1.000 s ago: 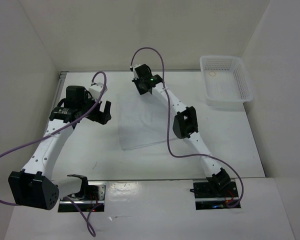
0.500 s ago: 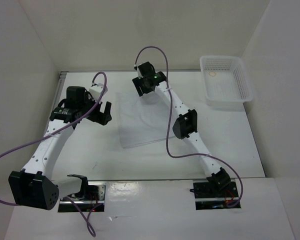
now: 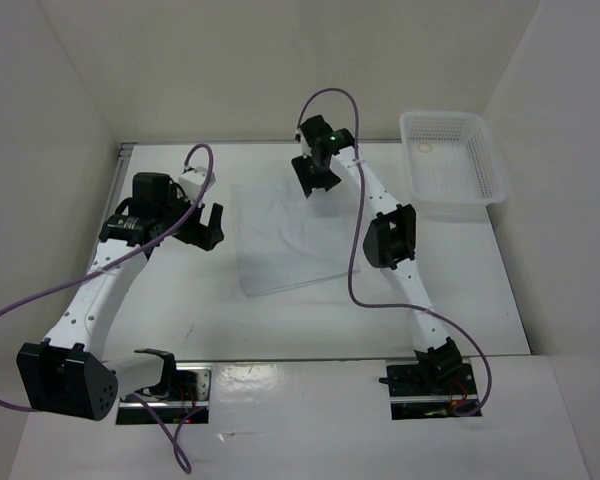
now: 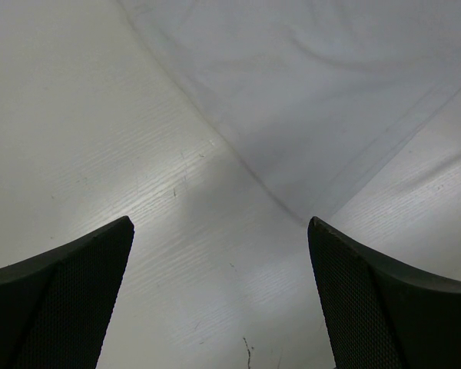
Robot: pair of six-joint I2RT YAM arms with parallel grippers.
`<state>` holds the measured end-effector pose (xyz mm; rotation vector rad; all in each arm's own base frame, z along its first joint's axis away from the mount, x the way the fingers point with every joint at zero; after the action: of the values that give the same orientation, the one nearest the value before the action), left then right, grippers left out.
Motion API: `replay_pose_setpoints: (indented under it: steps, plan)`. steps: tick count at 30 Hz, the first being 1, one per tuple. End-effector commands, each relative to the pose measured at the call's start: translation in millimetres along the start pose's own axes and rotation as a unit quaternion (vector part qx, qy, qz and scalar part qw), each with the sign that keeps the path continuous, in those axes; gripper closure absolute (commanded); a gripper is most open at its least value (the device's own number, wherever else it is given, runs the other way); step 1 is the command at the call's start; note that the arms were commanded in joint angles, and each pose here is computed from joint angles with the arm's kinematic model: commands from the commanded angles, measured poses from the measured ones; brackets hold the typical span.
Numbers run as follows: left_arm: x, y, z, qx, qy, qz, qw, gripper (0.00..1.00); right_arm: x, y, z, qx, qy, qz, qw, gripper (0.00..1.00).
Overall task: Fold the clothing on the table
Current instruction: Flatten the skirt out
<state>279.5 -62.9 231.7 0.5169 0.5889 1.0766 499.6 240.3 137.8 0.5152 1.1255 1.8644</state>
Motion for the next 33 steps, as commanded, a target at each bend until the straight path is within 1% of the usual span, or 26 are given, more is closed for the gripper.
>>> replay_pose_setpoints:
  steps: [1,3,4,6,7,8,9,10,11,12,15,16,19,20,23,26,27,29,30,33]
  plan:
    - [0.3,6.2,5.7,-0.019,-0.010,0.004,1.000,0.00,41.8,59.8,4.1,-0.004,0.022,0.008,1.000,0.34]
    - [1.2,6.3,5.6,-0.019,-0.005,0.009,1.000,0.00,58.6,78.4,1.4,-0.027,0.033,0.001,0.999,0.34]
    - [1.6,8.8,6.5,-0.023,-0.007,0.014,1.000,0.00,76.9,97.2,-6.9,-0.076,0.049,-0.015,0.996,0.28]
    - [1.6,8.8,6.5,-0.023,-0.007,0.014,1.000,0.00,94.7,111.8,-22.1,-0.113,0.062,-0.021,0.991,0.20]
    - [1.3,8.8,6.5,-0.023,-0.002,0.014,1.000,0.00,99.3,118.5,-35.7,-0.125,0.067,-0.025,0.990,0.19]
    - [1.3,8.8,6.5,-0.023,-0.002,0.014,1.000,0.00,98.7,120.9,-39.7,-0.128,0.066,-0.025,0.989,0.19]
    - [1.3,8.8,6.5,-0.023,-0.002,0.014,1.000,0.00,96.0,115.7,-48.2,-0.126,0.065,-0.036,0.989,0.19]
    - [1.3,8.8,6.5,-0.023,-0.002,0.014,1.000,0.00,88.8,117.0,-49.0,-0.131,0.054,-0.046,0.989,0.19]
    - [1.3,8.8,6.5,-0.023,-0.002,0.014,1.000,0.00,90.3,117.3,-50.8,-0.134,0.054,-0.039,0.989,0.19]
    - [1.3,8.8,6.5,-0.023,-0.002,0.014,1.000,0.00,91.2,112.2,-56.1,-0.128,0.049,-0.038,0.990,0.19]
    - [4.9,6.4,7.2,-0.023,-0.002,0.024,0.999,0.00,94.7,100.6,-53.2,-0.132,0.027,-0.036,0.990,0.19]
    - [6.0,6.5,7.2,-0.023,-0.002,0.029,0.999,0.00,95.5,95.2,-51.1,-0.136,0.008,-0.039,0.990,0.19]
    - [8.2,6.6,8.9,-0.027,0.002,0.039,0.999,0.00,98.0,68.9,-57.3,-0.113,-0.024,-0.050,0.992,0.19]
    - [9.8,6.8,8.9,-0.027,0.002,0.045,0.999,0.00,98.8,54.1,-61.8,-0.098,-0.029,-0.056,0.993,0.19]
    - [11.7,4.6,7.8,-0.023,0.003,0.049,0.999,0.00,109.5,37.6,-63.0,-0.091,-0.040,-0.068,0.993,0.19]
    - [13.2,2.3,6.7,-0.018,0.009,0.054,0.998,0.00,121.7,32.0,-53.7,-0.102,-0.043,-0.071,0.991,0.19]
    - [14.0,-0.1,5.6,-0.014,0.011,0.054,0.998,0.00,123.1,22.7,-55.4,-0.095,-0.041,-0.072,0.992,0.19]
    - [14.0,-0.1,5.6,-0.014,0.011,0.054,0.998,0.00,123.9,20.4,-43.2,-0.107,-0.050,-0.075,0.990,0.19]
    - [14.0,-0.1,5.6,-0.014,0.011,0.054,0.998,0.00,124.9,14.1,-43.3,-0.103,-0.049,-0.076,0.991,0.19]
    - [14.0,-0.1,5.6,-0.014,0.011,0.054,0.998,0.00,125.8,18.1,-28.5,-0.121,-0.054,-0.073,0.989,0.19]
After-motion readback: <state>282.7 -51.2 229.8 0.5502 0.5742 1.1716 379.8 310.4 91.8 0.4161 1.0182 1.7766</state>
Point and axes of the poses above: each gripper's point midway between its finger pads, its own y axis back along the fingers, its own x axis along the line the jaws close on, z = x × y, the point moved 5 cm from there along y, back along the fingers, and after that the axes turned 10 degrees about y, right-handed, at the moved point
